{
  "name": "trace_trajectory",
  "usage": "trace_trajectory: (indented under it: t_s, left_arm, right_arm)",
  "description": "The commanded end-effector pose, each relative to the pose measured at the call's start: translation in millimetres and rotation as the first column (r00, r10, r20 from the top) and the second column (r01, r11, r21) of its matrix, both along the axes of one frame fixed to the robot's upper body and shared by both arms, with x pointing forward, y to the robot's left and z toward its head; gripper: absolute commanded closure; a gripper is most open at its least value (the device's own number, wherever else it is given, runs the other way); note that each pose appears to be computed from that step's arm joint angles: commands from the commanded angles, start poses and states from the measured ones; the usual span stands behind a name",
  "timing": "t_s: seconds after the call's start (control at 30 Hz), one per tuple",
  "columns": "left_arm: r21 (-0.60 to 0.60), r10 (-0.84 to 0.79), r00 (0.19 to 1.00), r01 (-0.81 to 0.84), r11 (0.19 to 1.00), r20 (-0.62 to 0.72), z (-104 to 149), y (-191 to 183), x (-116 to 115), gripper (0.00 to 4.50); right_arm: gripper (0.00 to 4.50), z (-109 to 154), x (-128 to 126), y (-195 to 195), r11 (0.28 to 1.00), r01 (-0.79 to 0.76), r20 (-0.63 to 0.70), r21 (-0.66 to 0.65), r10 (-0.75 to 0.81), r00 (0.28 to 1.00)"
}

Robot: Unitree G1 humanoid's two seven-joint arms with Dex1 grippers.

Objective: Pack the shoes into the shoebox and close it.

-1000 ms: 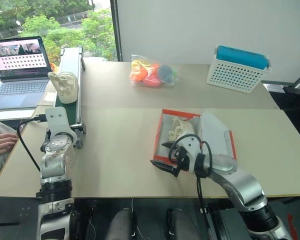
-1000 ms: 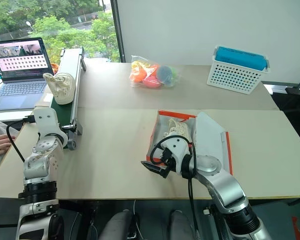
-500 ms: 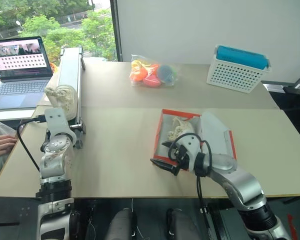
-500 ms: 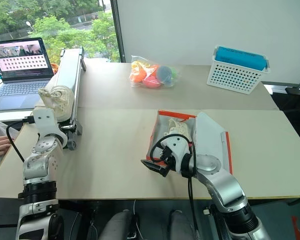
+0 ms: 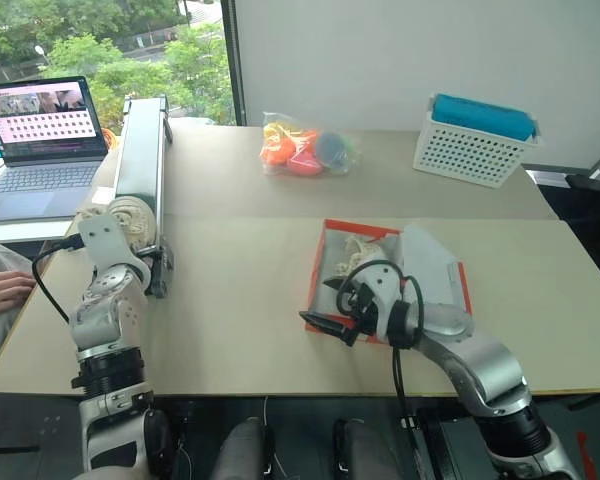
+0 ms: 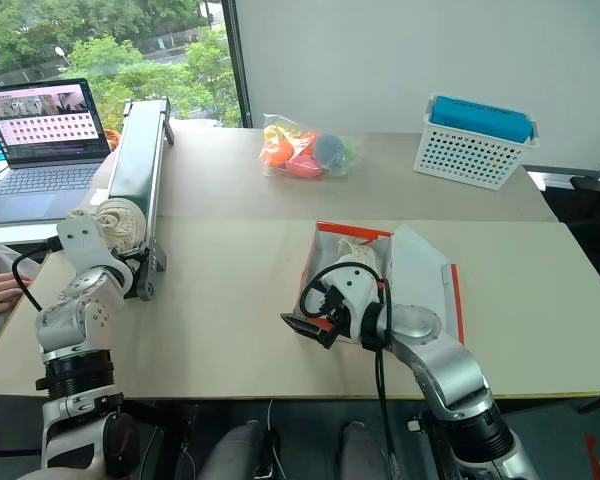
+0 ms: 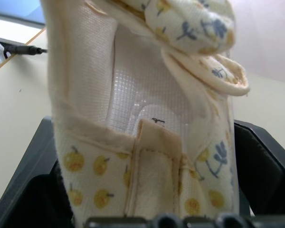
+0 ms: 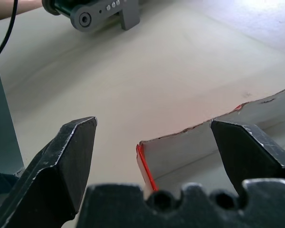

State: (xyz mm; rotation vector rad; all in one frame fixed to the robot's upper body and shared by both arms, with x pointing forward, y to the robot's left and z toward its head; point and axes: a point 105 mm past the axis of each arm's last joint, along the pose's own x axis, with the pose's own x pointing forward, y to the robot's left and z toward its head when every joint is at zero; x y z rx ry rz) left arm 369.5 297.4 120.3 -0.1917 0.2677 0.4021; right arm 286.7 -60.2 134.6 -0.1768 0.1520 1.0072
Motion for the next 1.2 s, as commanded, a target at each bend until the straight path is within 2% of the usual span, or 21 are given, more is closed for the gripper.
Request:
trace_trajectory:
  t_s: [0.03, 0.13, 0.23, 0.27, 0.33, 0.43, 0.5, 0.57, 0.7, 0.8, 1.03, 1.13, 1.2]
  left_arm:
    - [-0.056, -0.033, 0.997, 0.037, 0.998, 0.065, 11, -10, 6, 1.41]
    - [-0.045, -0.105, 0.962, 0.12, 0.992, 0.251, 46, -26, 13, 1.51]
    - [-0.056, -0.268, 0.855, 0.325, 0.944, 0.444, 82, -66, 12, 1.51]
    - [-0.048, -0.363, 0.799, 0.437, 0.898, 0.479, 88, -90, 9, 1.51]
    - [-0.039, -0.471, 0.722, 0.565, 0.824, 0.506, 93, -120, 2, 1.51]
    - [-0.036, -0.589, 0.631, 0.697, 0.716, 0.505, 92, -154, -10, 1.51]
    - [-0.023, -0.677, 0.551, 0.783, 0.621, 0.488, 88, -179, -22, 1.51]
    - [-0.008, -0.745, 0.484, 0.841, 0.541, 0.459, 82, -200, -33, 1.51]
    - [0.002, -0.778, 0.447, 0.867, 0.498, 0.441, 79, -213, -38, 1.51]
    - [0.015, -0.791, 0.423, 0.878, 0.478, 0.443, 82, -221, -37, 1.51]
    - [0.027, -0.792, 0.421, 0.876, 0.481, 0.442, 85, -224, -33, 1.51]
    - [0.027, -0.792, 0.422, 0.876, 0.482, 0.442, 85, -223, -33, 1.52]
    - [0.025, -0.791, 0.424, 0.875, 0.483, 0.44, 84, -224, -33, 1.52]
  right_arm:
    - [0.0, 24, 1, 0, 0.999, -0.004, 0.06, 0.047, 0.001, 0.998]
    - [0.0, 29, 3, 0, 0.998, 0.001, 0.063, 0.068, -0.005, 0.998]
    - [0.0, 34, 9, -2, 0.996, 0.027, 0.058, 0.091, -0.032, 0.998]
    - [0.0, 36, 22, -8, 0.984, 0.109, -0.003, 0.138, -0.109, 0.994]
    - [0.0, 39, 41, -17, 0.957, 0.226, -0.09, 0.184, -0.212, 0.973]
    - [0.0, 43, 72, -35, 0.85, 0.448, -0.301, 0.275, -0.367, 0.88]
    - [0.0, 53, 77, -32, 0.797, 0.486, -0.423, 0.358, -0.325, 0.846]
    - [0.0, 70, 76, -20, 0.765, 0.464, -0.493, 0.447, -0.222, 0.841]
    - [0.0, 86, 72, -9, 0.733, 0.455, -0.551, 0.506, -0.131, 0.824]
    - [0.0, 90, 65, 5, 0.758, 0.429, -0.553, 0.492, -0.109, 0.826]
    - [0.0, 70, 58, 13, 0.779, 0.456, -0.585, 0.43, -0.144, 0.798]
    - [0.69, 72, 56, 16, 0.777, 0.448, -0.582, 0.442, -0.131, 0.802]
    - [1.3, 75, 55, 18, 0.769, 0.441, -0.577, 0.462, -0.117, 0.809]
